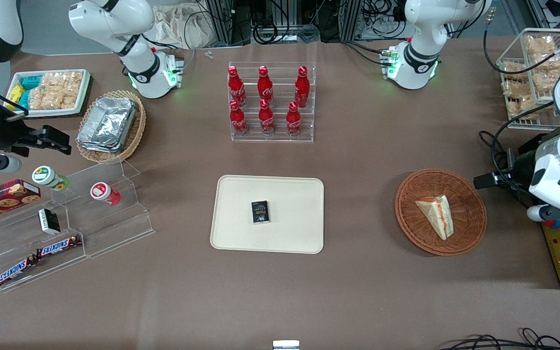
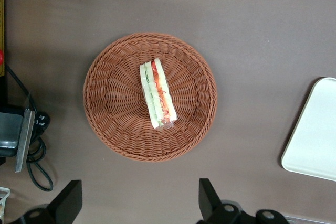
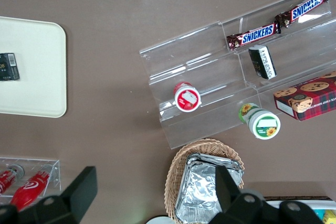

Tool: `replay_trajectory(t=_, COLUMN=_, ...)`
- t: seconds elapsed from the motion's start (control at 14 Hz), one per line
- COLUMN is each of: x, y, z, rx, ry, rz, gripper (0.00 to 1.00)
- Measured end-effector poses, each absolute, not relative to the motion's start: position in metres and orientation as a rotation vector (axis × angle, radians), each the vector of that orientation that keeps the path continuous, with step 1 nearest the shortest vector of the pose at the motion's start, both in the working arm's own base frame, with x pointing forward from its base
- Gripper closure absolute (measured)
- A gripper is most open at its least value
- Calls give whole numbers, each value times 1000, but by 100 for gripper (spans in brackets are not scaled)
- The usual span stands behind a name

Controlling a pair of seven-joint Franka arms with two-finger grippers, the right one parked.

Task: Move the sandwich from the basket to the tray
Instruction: 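Move the left gripper down over the wrapped sandwich in the wicker basket, then close the left gripper on the sandwich and lift it from the basket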

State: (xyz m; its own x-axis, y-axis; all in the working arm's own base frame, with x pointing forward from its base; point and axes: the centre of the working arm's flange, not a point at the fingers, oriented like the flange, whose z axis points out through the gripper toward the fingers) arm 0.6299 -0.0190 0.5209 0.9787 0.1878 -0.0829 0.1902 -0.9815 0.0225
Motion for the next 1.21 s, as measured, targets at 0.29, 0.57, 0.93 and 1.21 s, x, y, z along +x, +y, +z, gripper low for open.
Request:
replay_trajectory(t=0.29, x=632, y=-18, z=513, rx=3093, ry=298, rz=-156, gripper=0)
replay_trajectory(t=0.57, x=641, y=-17, z=478, rx=3070, ry=513, rz=-238, gripper=0)
replay_trajectory(t=0.93, x=658, y=-25, z=378, rx=2987, ry=836, rz=-124, gripper=0)
replay_trajectory(t=1.21, x=644, y=-35, z=322, rx=2987, ry=900, rz=-56, gripper=0)
